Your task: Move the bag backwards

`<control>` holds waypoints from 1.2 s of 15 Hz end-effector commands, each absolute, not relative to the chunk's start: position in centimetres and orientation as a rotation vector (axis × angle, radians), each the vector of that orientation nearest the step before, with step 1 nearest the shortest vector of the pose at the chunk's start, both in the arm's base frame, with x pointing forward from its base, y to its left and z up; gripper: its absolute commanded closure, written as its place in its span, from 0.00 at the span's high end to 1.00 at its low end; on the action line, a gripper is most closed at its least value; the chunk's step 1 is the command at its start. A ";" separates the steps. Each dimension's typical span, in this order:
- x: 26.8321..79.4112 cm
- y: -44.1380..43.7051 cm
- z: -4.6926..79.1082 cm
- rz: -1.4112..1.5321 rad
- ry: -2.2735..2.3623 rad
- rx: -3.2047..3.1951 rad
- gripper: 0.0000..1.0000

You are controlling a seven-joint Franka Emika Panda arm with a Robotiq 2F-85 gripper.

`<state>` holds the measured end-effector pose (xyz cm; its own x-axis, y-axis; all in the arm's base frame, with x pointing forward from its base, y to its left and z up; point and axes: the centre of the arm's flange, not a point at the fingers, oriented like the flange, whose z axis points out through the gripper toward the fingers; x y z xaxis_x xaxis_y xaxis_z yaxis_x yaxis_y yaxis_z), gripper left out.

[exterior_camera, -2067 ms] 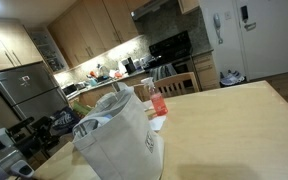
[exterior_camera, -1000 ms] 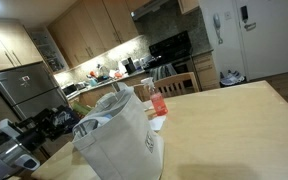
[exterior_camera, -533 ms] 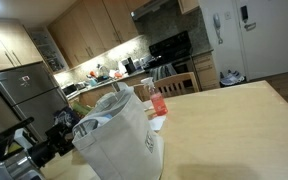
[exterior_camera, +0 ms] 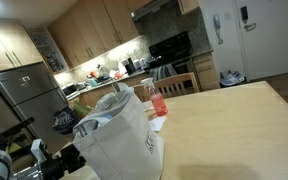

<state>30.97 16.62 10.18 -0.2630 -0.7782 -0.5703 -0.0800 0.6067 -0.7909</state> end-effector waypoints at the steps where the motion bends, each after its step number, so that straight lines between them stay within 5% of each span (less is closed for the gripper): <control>1: 31.9 16.8 9.7 -0.717 1.784 -0.686 1.00; 18: 31.9 19.1 9.8 -0.438 1.884 -0.722 1.00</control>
